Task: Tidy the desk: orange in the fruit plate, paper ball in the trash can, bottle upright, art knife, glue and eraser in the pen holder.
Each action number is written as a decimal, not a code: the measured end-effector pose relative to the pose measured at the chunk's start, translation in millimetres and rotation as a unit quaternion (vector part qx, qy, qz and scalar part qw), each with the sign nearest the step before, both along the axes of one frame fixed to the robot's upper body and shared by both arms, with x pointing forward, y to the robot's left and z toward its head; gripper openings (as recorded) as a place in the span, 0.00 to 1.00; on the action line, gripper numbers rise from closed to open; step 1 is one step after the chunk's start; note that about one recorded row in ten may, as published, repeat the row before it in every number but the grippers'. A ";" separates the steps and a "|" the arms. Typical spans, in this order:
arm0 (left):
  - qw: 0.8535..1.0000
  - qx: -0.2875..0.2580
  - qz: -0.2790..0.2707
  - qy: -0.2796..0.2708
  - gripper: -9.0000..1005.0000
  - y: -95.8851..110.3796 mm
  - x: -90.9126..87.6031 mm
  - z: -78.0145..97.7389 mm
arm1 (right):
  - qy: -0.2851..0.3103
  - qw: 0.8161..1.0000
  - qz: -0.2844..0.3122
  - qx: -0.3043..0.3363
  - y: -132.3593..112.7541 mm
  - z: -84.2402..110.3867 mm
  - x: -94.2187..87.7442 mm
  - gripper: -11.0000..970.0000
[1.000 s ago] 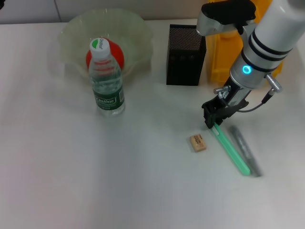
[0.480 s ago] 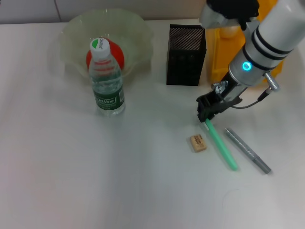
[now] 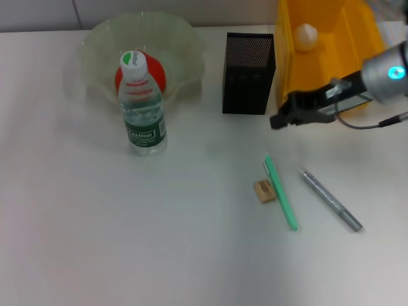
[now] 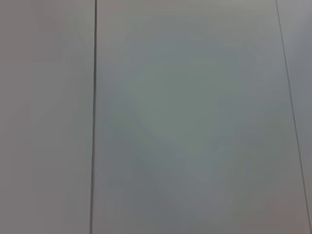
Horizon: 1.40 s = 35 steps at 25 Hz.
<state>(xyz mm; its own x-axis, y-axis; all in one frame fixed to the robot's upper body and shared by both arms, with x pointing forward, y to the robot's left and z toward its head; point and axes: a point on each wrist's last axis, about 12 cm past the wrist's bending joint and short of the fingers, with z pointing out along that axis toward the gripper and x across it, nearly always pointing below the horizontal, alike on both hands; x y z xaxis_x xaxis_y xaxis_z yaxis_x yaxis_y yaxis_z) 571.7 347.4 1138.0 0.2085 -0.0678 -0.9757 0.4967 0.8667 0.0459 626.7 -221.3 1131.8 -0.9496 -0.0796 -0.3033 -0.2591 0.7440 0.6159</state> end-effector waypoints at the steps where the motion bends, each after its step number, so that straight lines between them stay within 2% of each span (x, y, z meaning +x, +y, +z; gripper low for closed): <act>1: 1.000 -0.001 -0.001 0.000 0.71 -0.2 0.4 0.6 | -0.006 1.000 -0.009 0.016 -7.3 -1.1 -1.7 0.04; 5: 1.000 -0.001 -0.003 -0.004 0.71 -1.0 1.4 3.0 | -0.006 0.999 -0.031 0.030 -27.2 -7.7 -8.6 0.02; 11: 1.000 -0.002 -0.006 -0.006 0.71 -2.4 2.3 4.0 | 0.003 1.000 0.007 0.027 -14.4 3.6 -6.4 0.03; 14: 1.000 -0.003 -0.009 -0.005 0.71 -5.3 4.6 4.3 | 0.018 0.998 0.046 -0.025 3.8 12.8 -0.5 0.05; 15: 1.000 -0.004 -0.009 -0.004 0.71 -5.4 4.7 4.0 | 0.025 0.994 0.070 -0.084 17.3 16.0 3.7 0.05; 16: 1.000 -0.004 -0.009 -0.004 0.71 -5.4 4.7 4.0 | 0.025 0.994 0.070 -0.084 17.3 16.0 3.7 0.06; 18: 1.000 -0.004 -0.008 -0.003 0.71 -5.1 4.2 3.4 | 0.025 0.985 0.091 -0.142 31.6 18.7 7.4 0.07; 23: 1.000 -0.006 -0.003 0.000 0.71 -0.8 -0.7 0.0 | 0.006 0.965 0.125 -0.230 59.8 23.8 12.2 0.24; 25: 1.000 -0.009 0.001 0.002 0.71 0.9 -2.9 -2.1 | -0.004 0.961 0.134 -0.243 70.6 21.5 13.1 0.39; 35: 1.000 -0.013 0.010 0.006 0.71 3.4 -5.8 -7.3 | 0.006 0.958 0.146 -0.248 84.6 3.1 10.0 0.47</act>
<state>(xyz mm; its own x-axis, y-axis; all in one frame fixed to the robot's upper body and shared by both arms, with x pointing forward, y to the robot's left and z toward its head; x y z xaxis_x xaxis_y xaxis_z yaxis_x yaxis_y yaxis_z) 565.9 350.7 1130.7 0.1981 -0.0887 -0.9762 0.4792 0.8775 0.0175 636.8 -136.7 1134.9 -0.8683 -0.4733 -0.1487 -0.4954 0.8432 0.2090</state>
